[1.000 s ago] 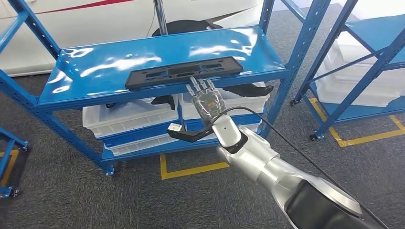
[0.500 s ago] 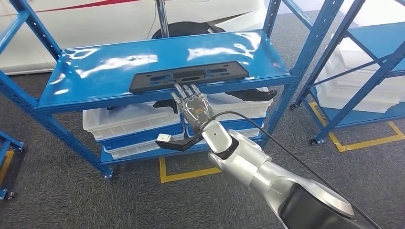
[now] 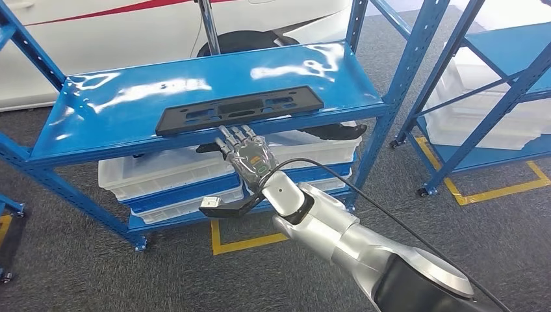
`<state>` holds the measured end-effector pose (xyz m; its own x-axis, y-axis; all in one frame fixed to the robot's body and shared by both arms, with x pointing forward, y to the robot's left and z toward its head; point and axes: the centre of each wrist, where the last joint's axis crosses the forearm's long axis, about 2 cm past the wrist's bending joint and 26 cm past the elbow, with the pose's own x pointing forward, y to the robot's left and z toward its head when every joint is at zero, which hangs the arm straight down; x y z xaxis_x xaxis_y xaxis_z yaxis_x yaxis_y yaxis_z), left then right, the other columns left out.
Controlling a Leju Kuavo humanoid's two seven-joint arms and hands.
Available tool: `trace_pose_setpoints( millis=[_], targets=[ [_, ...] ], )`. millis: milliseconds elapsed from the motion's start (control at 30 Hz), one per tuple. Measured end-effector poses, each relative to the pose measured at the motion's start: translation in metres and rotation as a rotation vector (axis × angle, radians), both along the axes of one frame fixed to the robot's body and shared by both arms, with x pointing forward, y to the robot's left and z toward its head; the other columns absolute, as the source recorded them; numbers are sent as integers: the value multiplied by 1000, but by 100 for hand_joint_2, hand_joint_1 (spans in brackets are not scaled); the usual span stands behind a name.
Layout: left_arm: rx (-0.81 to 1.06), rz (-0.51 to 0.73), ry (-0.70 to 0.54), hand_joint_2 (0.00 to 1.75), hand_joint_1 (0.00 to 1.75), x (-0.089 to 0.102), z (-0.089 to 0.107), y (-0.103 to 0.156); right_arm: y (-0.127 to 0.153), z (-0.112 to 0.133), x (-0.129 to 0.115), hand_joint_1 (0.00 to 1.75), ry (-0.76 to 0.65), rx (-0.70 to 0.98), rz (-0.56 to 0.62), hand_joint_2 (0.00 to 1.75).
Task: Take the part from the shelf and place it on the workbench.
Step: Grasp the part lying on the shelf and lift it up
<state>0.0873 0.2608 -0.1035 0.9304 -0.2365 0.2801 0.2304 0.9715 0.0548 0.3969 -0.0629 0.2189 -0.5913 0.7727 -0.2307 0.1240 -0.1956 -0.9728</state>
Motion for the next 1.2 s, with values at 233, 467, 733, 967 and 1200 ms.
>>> trace_pose_setpoints(
  millis=[233,467,733,967,1200],
  targets=[
    [-1,1,-2,0,0,1,0,-1,7,4,-2,0,-3,6,20,175],
    [0,3,-1,0,0,1,0,0,6,5,-2,0,0,-3,18,175],
    [0,1,-3,0,0,2,0,0,8,11,0,0,-13,-3,22,175],
    [0,-2,-2,0,0,1,0,-1,11,9,-3,0,0,-8,35,175],
    [-1,-5,-2,0,0,1,0,-2,14,12,-3,0,-3,-6,44,175]
  ],
)
